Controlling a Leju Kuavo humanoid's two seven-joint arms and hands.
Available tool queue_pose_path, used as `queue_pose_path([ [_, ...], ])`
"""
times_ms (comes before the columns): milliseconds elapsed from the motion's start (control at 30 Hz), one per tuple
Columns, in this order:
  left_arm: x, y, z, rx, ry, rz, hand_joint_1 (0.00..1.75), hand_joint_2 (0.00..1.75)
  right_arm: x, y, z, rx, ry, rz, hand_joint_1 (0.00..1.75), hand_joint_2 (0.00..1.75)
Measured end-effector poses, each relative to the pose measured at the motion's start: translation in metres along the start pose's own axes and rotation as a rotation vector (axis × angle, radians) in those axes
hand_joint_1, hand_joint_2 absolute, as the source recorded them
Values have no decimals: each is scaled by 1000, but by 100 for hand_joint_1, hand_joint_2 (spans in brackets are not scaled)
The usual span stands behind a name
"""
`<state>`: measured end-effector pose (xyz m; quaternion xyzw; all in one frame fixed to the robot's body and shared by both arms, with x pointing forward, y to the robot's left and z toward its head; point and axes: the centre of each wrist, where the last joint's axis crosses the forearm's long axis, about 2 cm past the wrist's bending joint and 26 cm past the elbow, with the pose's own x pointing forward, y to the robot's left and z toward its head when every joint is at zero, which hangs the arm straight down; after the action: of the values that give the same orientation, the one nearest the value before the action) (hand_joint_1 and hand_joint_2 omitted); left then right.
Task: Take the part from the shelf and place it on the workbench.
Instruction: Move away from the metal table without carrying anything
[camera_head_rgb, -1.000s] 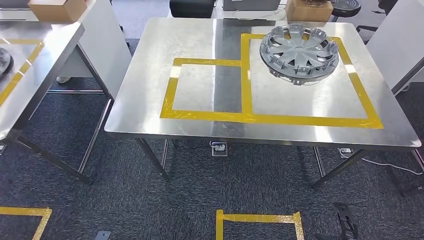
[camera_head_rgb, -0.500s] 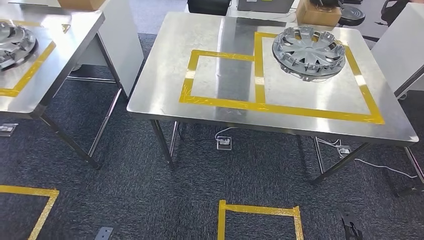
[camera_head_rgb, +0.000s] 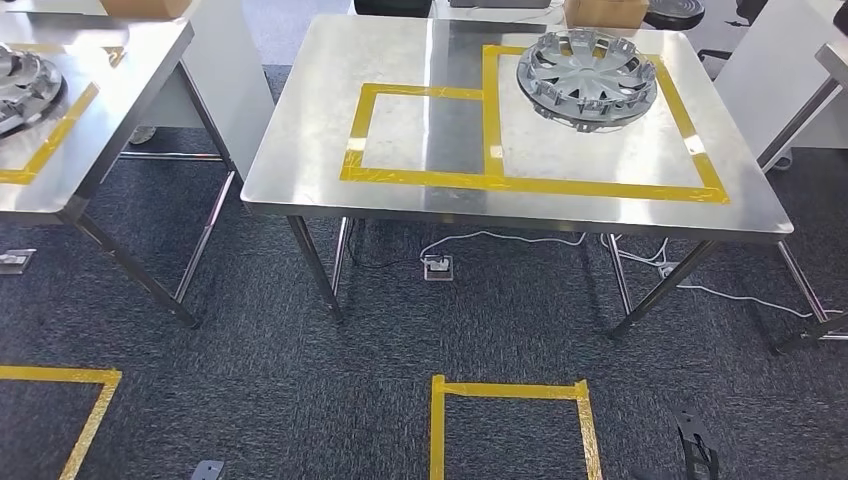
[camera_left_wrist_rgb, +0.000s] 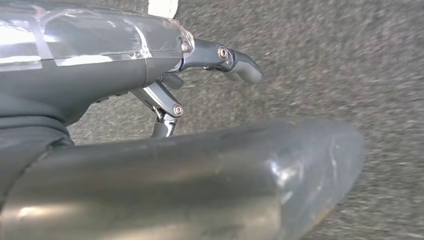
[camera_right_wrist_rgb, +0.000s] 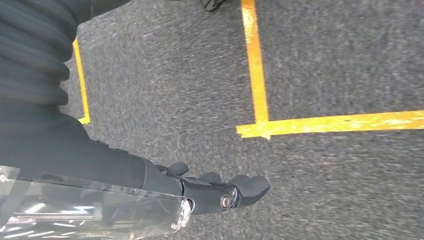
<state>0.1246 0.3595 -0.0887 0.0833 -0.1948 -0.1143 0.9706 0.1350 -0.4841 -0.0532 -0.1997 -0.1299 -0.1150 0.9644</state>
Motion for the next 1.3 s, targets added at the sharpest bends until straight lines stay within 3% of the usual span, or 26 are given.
queue_pose_path([
  [833, 1, 1, 0, -2, 15, 4, 0, 0, 1, 2, 0, -8, 5, 6, 0, 175],
  [967, 1, 1, -1, -6, 31, 16, 0, 0, -2, 7, 0, 24, 5, 19, 0, 0],
  [1300, 0, -1, 0, -15, 21, 36, 0, 0, 2, -13, -1, 63, -37, 42, 0, 0],
])
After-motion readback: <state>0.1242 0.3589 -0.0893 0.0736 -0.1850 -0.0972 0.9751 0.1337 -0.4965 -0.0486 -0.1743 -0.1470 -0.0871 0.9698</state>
